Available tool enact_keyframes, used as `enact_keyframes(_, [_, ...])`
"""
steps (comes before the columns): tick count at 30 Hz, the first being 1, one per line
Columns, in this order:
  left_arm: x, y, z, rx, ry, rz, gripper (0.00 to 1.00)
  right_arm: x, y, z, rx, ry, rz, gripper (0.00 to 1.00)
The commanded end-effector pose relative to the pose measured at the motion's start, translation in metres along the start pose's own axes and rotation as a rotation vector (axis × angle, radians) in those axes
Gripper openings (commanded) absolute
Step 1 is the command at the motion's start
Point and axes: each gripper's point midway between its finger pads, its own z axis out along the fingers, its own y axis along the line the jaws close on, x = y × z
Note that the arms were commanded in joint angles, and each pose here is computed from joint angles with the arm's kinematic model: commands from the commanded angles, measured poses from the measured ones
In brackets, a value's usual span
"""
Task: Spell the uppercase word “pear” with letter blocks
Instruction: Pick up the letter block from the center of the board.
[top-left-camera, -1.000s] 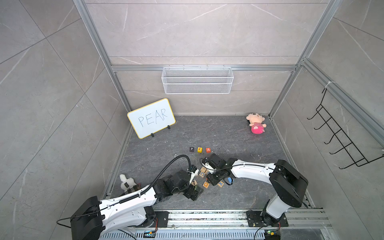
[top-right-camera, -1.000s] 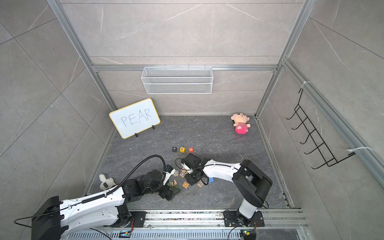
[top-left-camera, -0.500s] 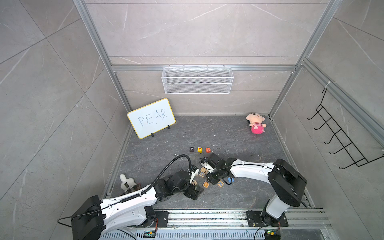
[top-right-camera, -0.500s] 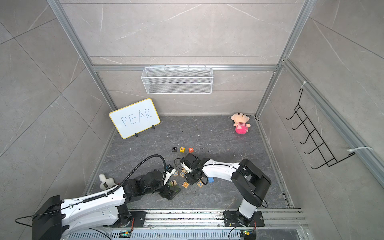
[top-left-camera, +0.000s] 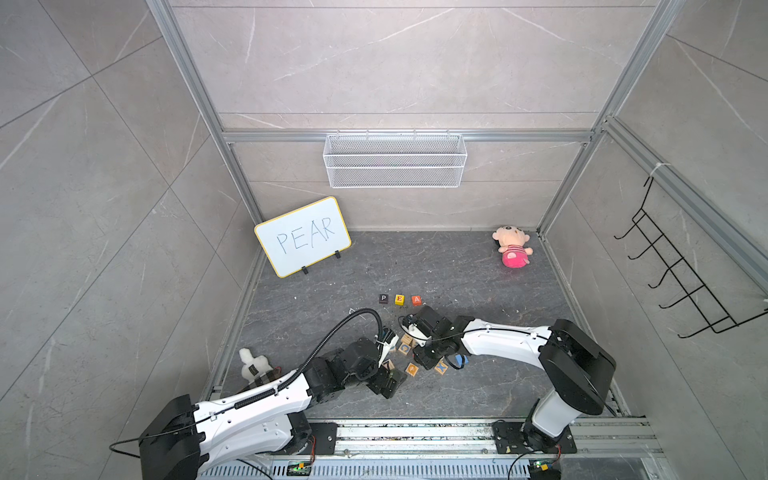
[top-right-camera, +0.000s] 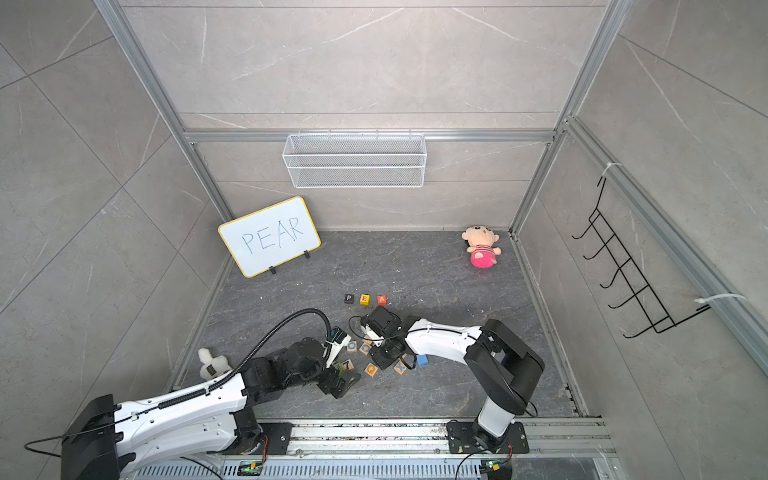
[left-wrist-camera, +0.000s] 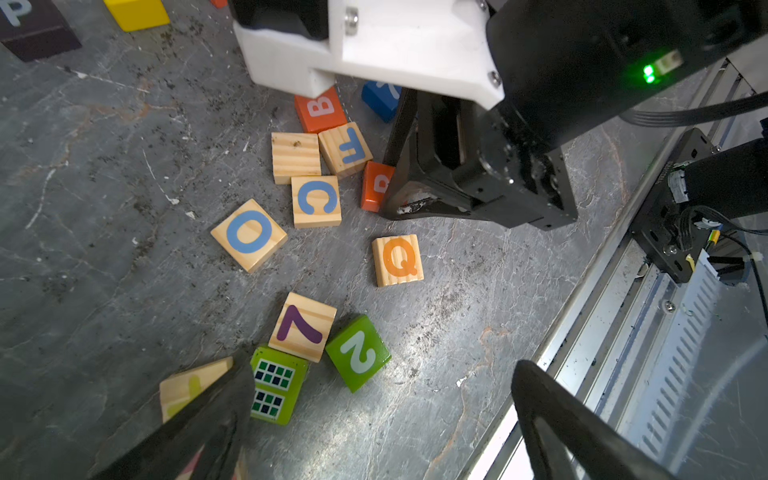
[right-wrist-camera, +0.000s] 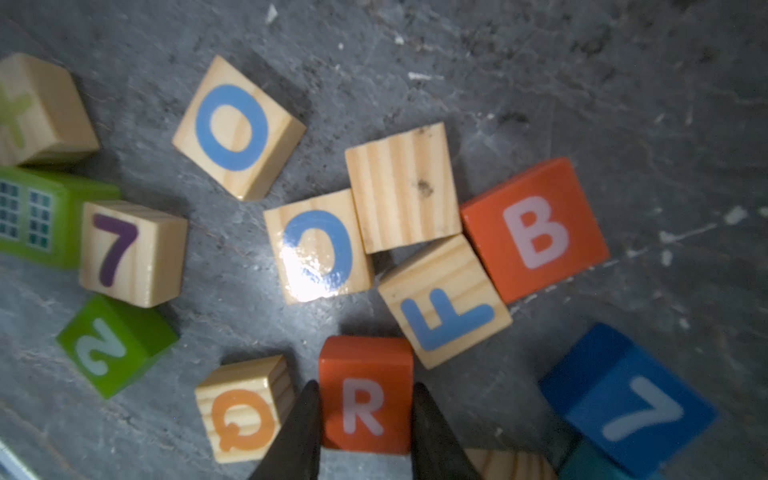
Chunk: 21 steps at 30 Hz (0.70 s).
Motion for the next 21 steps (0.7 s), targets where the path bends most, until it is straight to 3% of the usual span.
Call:
enact_keyframes(1, [-0.033, -0.006, -0.014, 0.000, -0.109, 0.067, 1.00, -0.017, 0.012, -0.027, -0.037, -0.059, 0.016, 0.33])
enact_keyframes(9, [-0.077, -0.004, -0.037, -0.013, -0.236, 0.127, 1.00, -0.041, 0.022, -0.061, -0.072, -0.129, 0.026, 0.32])
enact_keyframes(21, [-0.148, 0.028, -0.054, -0.058, -0.418, 0.139, 1.00, -0.075, -0.006, -0.086, -0.122, -0.217, 0.195, 0.31])
